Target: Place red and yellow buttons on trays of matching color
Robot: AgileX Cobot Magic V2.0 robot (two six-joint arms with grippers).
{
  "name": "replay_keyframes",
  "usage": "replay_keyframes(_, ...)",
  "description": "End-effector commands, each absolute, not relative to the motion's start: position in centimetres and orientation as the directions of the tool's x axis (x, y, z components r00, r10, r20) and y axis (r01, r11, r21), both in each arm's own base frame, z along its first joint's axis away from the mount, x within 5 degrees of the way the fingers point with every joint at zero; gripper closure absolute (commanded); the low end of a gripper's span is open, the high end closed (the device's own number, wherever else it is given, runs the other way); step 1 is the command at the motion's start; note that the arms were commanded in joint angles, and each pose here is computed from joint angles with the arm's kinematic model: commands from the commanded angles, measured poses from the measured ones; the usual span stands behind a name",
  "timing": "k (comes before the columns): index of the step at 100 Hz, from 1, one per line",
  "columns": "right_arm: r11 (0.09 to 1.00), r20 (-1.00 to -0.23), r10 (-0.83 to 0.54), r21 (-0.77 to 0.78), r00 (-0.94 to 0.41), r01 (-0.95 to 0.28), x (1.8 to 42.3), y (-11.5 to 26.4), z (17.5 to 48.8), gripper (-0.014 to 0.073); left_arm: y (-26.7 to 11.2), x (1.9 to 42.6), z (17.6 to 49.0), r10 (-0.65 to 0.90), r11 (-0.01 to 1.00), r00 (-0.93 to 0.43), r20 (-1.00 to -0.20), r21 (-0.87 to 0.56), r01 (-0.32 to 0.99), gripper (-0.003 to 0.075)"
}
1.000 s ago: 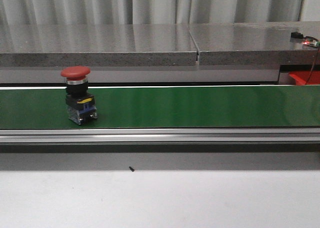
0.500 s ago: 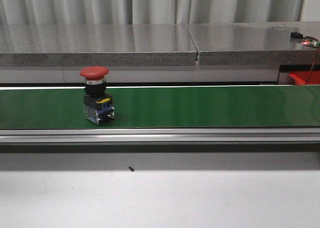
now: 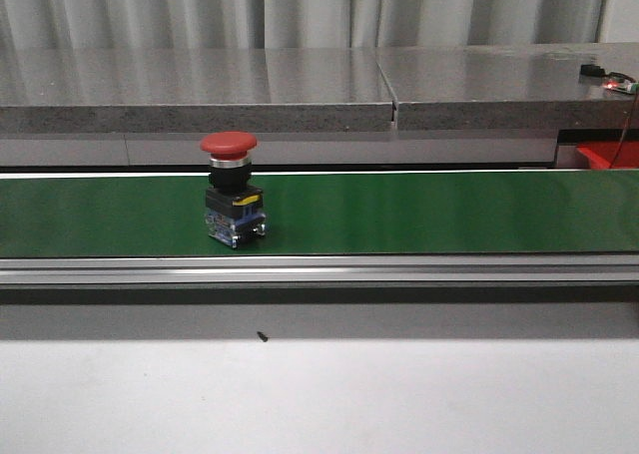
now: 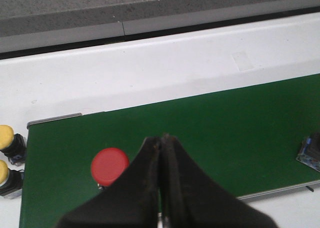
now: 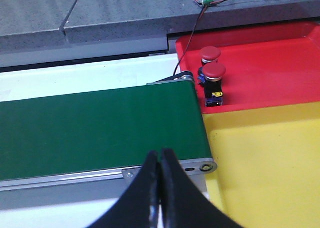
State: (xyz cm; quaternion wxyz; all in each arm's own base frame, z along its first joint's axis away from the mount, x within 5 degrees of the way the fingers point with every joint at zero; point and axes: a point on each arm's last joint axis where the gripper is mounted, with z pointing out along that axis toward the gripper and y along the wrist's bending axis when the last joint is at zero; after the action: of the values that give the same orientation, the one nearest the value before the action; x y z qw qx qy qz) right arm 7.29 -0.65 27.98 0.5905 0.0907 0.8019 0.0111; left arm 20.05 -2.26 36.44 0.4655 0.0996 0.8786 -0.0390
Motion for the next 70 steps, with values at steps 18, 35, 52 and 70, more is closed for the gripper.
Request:
replay_keyframes(18, 0.988, -0.979, 0.099, 0.075, -0.18, 0.133, 7.5, -0.9, 29.6, 0.0662, -2.0, 16.4, 36.9, 0.092, 0.984, -0.366, -0.926, 0.027, 0.178, 0.0739)
replay_keyframes(35, 0.988, -0.978, 0.099, 0.075, -0.182, 0.133, 7.5, -0.9, 29.6, 0.0662, -1.8, 13.5, 35.7, 0.094, 0.983, -0.341, -0.935, 0.034, 0.178, 0.0739)
replay_keyframes(52, 0.987, -0.977, 0.112, 0.089, -0.18, 0.131, 7.5, -0.9, 29.6, 0.0662, -1.5, 10.6, 34.3, 0.093, 0.984, -0.292, -0.952, 0.043, 0.175, 0.0739)
replay_keyframes(70, 0.987, -0.976, 0.121, 0.098, -0.181, 0.129, 7.5, -0.8, 29.6, 0.0662, -1.4, 8.4, 32.9, 0.092, 0.983, -0.26, -0.961, 0.047, 0.175, 0.0739)
